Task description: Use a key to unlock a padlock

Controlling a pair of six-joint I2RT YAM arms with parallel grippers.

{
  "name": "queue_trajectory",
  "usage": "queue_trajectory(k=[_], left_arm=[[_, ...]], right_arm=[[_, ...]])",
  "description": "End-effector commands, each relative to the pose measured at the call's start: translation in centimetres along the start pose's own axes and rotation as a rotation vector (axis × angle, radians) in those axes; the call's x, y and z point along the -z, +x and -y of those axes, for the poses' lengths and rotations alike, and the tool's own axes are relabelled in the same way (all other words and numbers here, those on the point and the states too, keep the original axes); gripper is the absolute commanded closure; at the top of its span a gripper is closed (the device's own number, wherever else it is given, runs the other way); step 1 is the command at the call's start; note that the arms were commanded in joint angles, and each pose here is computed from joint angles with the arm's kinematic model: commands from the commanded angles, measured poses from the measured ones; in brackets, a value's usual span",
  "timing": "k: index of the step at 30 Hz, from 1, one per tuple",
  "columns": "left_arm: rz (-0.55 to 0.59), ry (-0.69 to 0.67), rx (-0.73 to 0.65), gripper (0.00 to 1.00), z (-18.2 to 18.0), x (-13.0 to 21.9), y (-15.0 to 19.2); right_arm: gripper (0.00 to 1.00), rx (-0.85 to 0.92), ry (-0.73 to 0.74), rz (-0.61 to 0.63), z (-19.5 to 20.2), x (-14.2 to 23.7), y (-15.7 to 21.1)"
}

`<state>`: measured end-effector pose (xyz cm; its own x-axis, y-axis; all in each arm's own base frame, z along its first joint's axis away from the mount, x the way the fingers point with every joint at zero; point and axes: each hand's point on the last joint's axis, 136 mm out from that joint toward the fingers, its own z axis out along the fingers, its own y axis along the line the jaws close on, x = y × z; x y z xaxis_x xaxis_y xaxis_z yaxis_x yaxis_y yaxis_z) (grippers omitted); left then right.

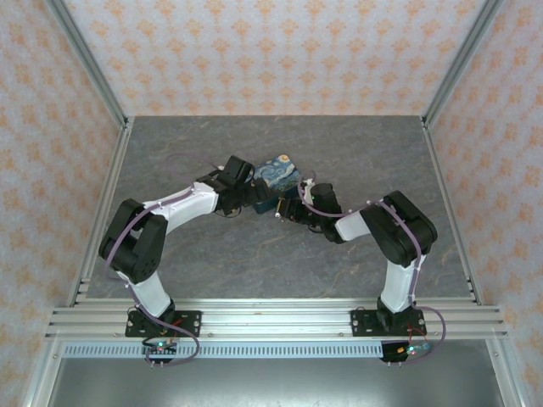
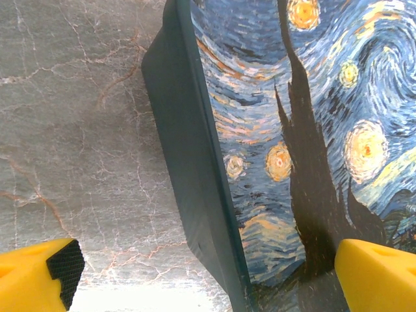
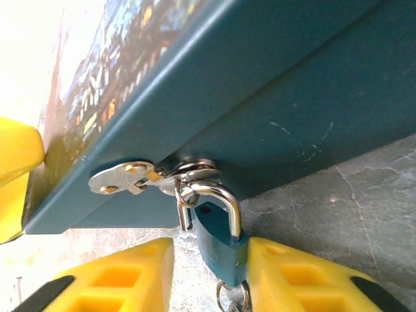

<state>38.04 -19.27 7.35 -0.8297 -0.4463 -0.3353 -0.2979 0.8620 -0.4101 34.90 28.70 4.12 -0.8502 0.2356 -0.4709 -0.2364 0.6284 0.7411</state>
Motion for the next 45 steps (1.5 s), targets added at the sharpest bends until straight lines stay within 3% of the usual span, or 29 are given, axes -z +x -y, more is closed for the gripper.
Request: queue_trajectory(k=[1, 8, 12, 19, 22, 27, 45], left_arm=[[0.001, -0.018, 0.004, 0.0, -0.4, -0.2, -0.5], [-0.007, -0.016, 0.009, 0.0, -0.6, -0.4, -0.1], [-0.011, -0.009, 0.011, 0.0, -0.6, -0.4, 0.1], [-0.013, -0.001, 0.014, 0.0, -0.6, -0.4, 0.2], [-0.019, 0.008, 0.02, 0.0, -0.5, -0.6, 0.3], [-0.02, 0.02, 0.026, 0.0, -0.5, -0.6, 0.5], [0.026, -0.102, -0.052, 0.0, -2.7, -0.4, 0.8]], right_arm=[[0.7, 0.026, 0.045, -0.046, 0.6, -0.8, 1.4], [0.72, 0.008, 0.078, -0.013, 1.2, -0.8, 1.1], [0.8, -0.013, 0.088, 0.024, 1.5, -0.7, 0.6], [0.77, -0.04, 0.091, 0.049, 1.8, -0.8, 0.4], [0.82, -0.045, 0.094, 0.051, 1.8, -0.8, 0.4], [1.0, -0.062, 0.11, 0.066, 2.3, -0.5, 0.5], [1.0, -0.149, 0.126, 0.122, 2.8, 1.5, 0.3]])
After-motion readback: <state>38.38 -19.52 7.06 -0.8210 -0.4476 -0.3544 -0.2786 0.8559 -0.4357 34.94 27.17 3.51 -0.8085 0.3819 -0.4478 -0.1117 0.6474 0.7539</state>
